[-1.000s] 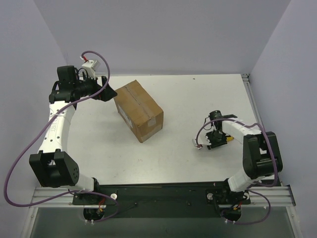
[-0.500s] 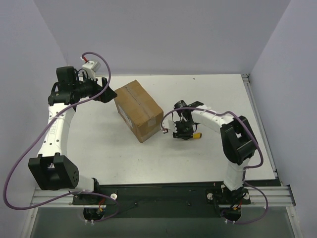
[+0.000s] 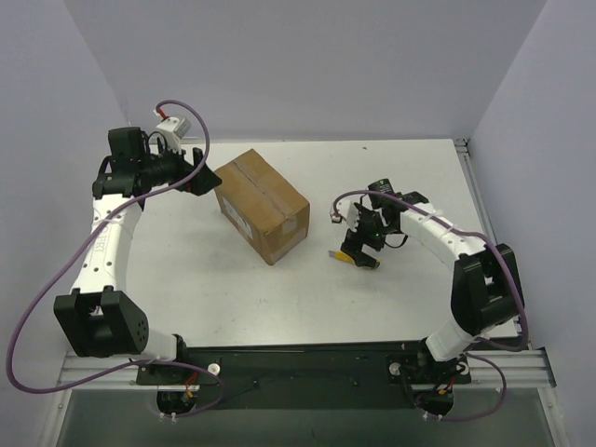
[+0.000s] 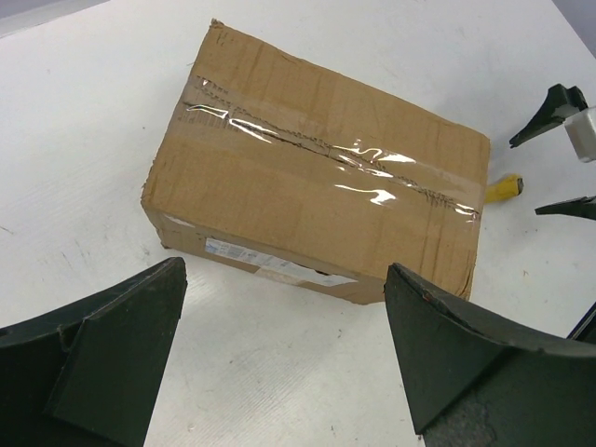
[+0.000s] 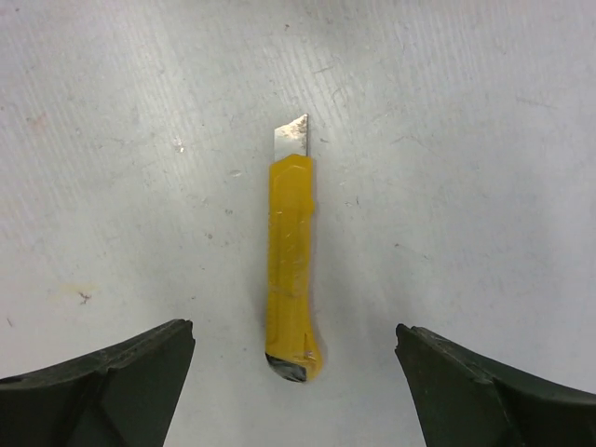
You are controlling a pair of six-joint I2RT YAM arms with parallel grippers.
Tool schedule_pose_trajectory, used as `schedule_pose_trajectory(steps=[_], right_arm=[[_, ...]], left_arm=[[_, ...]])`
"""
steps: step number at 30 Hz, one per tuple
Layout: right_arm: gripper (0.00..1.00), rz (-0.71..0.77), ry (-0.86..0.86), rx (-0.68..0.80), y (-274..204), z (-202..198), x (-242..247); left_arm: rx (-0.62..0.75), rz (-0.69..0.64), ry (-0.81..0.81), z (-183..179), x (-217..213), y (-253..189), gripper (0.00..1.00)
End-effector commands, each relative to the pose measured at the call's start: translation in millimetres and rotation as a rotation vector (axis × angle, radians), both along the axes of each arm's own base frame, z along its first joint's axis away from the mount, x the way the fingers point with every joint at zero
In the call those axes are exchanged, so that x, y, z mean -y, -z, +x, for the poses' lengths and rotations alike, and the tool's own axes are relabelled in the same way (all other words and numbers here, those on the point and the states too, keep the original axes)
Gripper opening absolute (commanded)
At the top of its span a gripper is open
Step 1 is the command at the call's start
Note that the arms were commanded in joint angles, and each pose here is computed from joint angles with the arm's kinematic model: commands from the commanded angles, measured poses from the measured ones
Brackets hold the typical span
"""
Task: Unpack the express box
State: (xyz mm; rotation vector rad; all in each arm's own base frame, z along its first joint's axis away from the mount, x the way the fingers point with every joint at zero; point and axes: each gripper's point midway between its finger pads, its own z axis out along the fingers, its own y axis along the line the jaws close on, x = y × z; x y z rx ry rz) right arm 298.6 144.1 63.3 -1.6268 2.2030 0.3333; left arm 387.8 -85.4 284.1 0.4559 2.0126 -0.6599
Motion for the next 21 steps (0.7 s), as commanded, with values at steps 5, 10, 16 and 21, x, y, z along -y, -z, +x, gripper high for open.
schedule_pose_trajectory(steps=[5, 10, 16, 21], right_arm=[[0.81, -0.002, -0.317, 0.063, 18.5, -10.5, -4.1], [0.72, -0.039, -0.344, 0.137, 27.8, -6.2, -1.9], [0.66, -0.111, -0.362, 0.124, 47.3, -18.6, 10.1], [0.65, -0.131, -0.291, 0.113, 54.6, -17.6, 17.8]], left_arm=[[0.033, 0.007, 0.041, -3.4, 12.2, -6.4, 0.97], [0.038, 0.027, 0.060, -8.3, 17.2, -6.7, 0.97], [0.034, 0.023, 0.057, -7.4, 17.7, -6.7, 0.97], [0.034, 0.026, 0.062, -7.1, 18.7, -6.0, 0.97]])
